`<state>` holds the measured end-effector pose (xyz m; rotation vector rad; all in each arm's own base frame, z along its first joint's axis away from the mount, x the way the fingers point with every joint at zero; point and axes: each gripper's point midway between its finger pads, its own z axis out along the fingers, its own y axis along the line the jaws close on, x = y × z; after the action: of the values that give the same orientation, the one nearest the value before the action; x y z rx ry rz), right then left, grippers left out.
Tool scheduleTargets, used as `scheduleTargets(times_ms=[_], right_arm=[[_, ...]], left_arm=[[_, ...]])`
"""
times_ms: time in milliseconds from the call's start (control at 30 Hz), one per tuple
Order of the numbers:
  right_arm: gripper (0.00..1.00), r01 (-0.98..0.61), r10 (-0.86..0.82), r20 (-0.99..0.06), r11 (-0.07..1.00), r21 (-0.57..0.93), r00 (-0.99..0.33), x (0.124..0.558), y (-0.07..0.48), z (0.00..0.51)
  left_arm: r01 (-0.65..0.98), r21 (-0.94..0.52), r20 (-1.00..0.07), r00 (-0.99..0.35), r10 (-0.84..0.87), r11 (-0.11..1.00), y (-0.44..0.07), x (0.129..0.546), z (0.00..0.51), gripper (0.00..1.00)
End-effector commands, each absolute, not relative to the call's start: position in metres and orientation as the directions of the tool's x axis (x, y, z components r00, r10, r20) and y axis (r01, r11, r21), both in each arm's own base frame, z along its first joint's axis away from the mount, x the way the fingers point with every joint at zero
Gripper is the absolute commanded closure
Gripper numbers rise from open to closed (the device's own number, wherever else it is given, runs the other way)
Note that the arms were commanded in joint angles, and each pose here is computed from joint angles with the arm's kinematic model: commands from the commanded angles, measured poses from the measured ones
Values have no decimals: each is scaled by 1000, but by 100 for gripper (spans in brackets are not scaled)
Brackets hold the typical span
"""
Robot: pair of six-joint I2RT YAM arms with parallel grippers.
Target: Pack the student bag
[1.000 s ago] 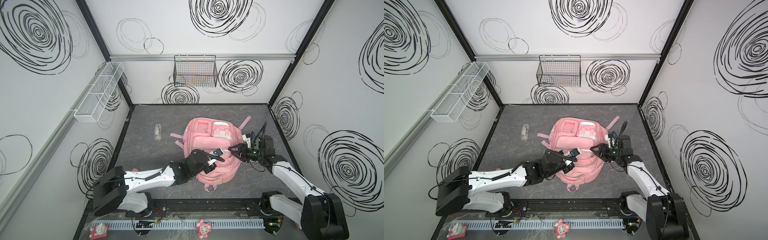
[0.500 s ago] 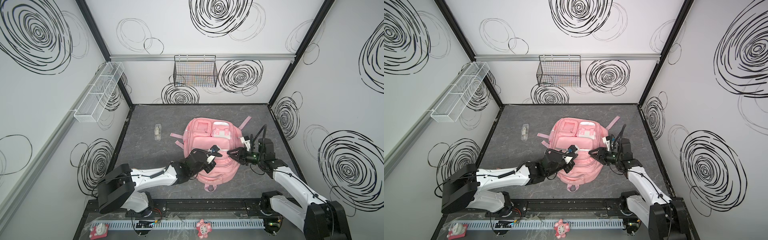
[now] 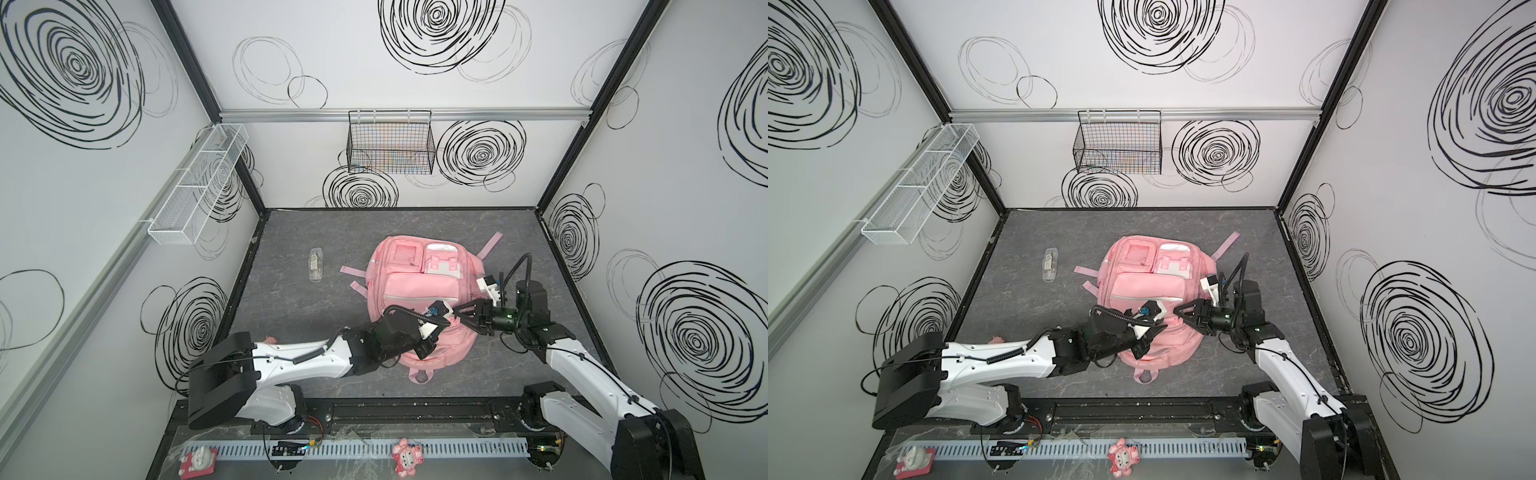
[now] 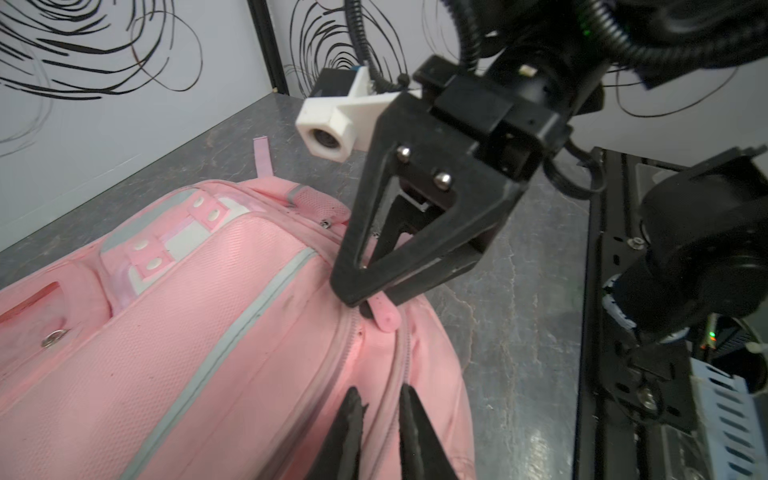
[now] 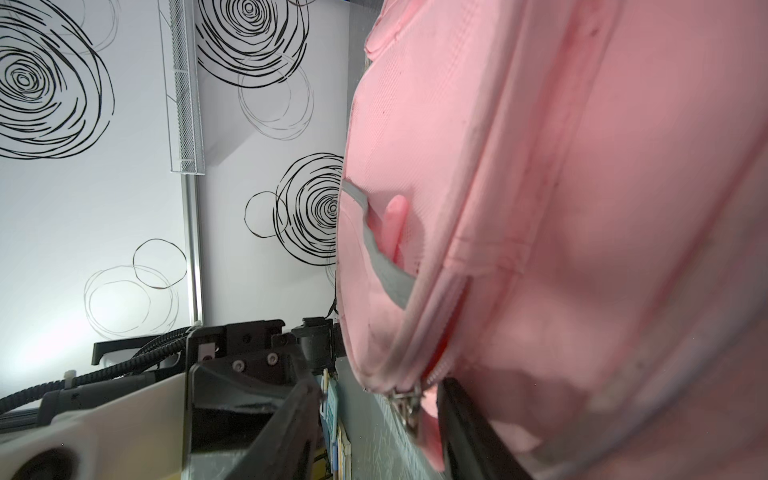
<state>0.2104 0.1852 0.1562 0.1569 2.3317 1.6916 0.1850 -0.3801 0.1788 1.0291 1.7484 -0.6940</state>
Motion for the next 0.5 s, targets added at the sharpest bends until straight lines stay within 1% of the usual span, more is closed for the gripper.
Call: scheduleTargets(times_ms=[0, 167, 467], right_arm=[[49, -85, 208, -146, 279, 957, -967, 206, 190, 162], [49, -77, 206, -137, 276, 958, -969, 206, 190, 158], [49, -80, 199, -136, 266, 961, -970, 207, 191, 158]], left_arm=[[890, -57, -938, -202, 280, 452, -393, 174, 191, 78], [881, -78, -932, -231, 281, 467, -404, 179, 182, 77], [884, -36, -933, -198, 302, 467, -422, 189, 173, 73]])
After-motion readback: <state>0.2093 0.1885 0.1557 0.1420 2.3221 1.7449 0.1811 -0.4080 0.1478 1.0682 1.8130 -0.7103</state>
